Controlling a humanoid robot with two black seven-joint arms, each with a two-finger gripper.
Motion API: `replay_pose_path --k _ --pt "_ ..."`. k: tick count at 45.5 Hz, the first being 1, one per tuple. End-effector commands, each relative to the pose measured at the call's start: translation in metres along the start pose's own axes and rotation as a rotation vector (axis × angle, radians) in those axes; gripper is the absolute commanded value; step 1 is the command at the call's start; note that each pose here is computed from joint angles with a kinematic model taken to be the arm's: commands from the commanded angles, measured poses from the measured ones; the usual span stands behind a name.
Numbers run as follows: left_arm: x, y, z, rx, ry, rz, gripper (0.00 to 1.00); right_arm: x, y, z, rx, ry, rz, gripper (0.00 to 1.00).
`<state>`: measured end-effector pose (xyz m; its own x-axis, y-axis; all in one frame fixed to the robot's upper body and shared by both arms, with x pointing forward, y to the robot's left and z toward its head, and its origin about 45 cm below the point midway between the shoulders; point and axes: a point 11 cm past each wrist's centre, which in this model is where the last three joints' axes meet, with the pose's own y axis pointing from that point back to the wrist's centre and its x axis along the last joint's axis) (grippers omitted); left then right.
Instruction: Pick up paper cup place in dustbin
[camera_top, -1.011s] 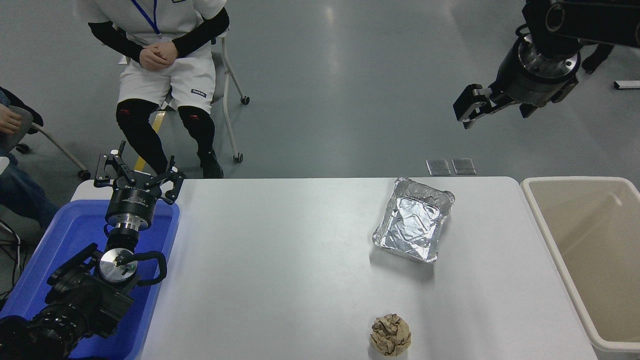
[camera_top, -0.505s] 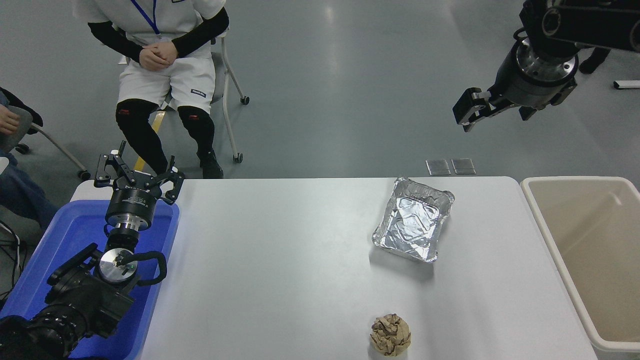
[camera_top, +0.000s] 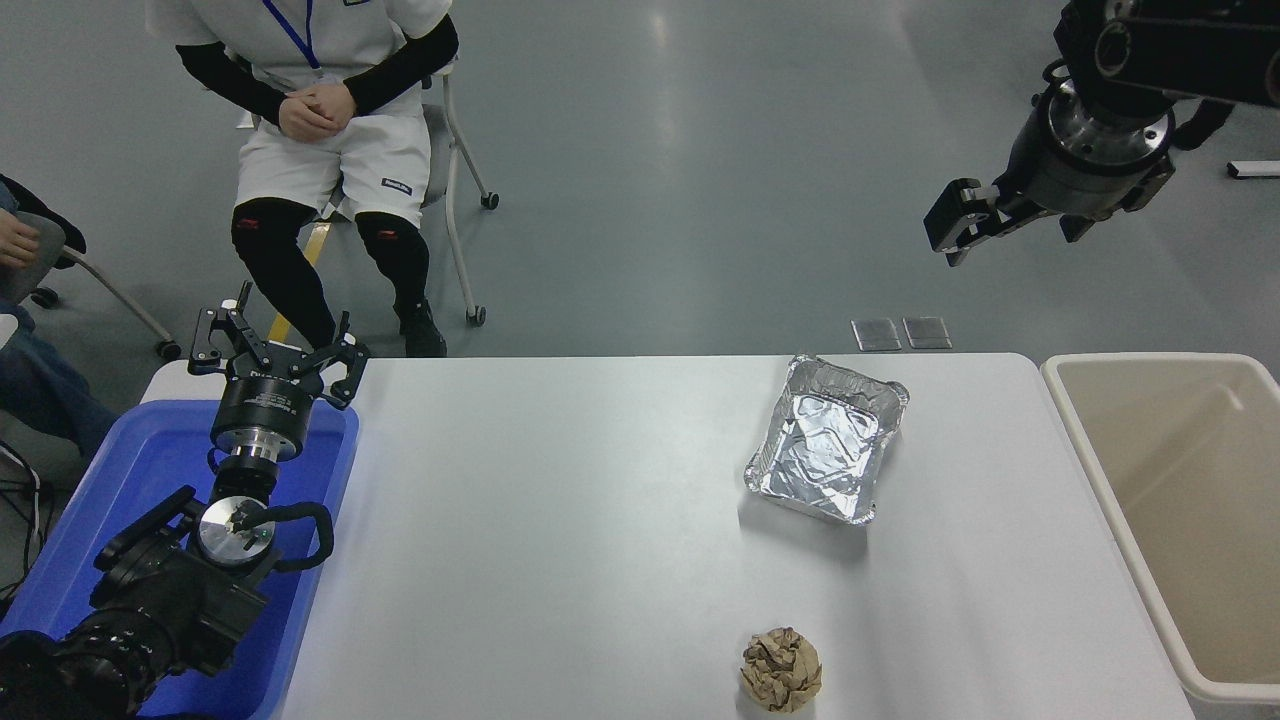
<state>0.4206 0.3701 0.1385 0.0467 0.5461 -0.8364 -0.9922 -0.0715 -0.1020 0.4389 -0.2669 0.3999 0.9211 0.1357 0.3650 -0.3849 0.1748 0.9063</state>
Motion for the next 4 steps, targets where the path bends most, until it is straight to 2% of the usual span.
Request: replay_pose_path --k 1,4 --pt "0.0000 0.0000 0.0000 0.000 0.000 0.000 0.99 -0.0007 0.0015 -0.0042 0.053 -0.064 -0.010 1.00" --pt "0.0000 0.0000 0.0000 0.000 0.000 0.000 0.99 -0.0004 0.0022 -0.0047 0.062 -0.074 -0.009 1.00"
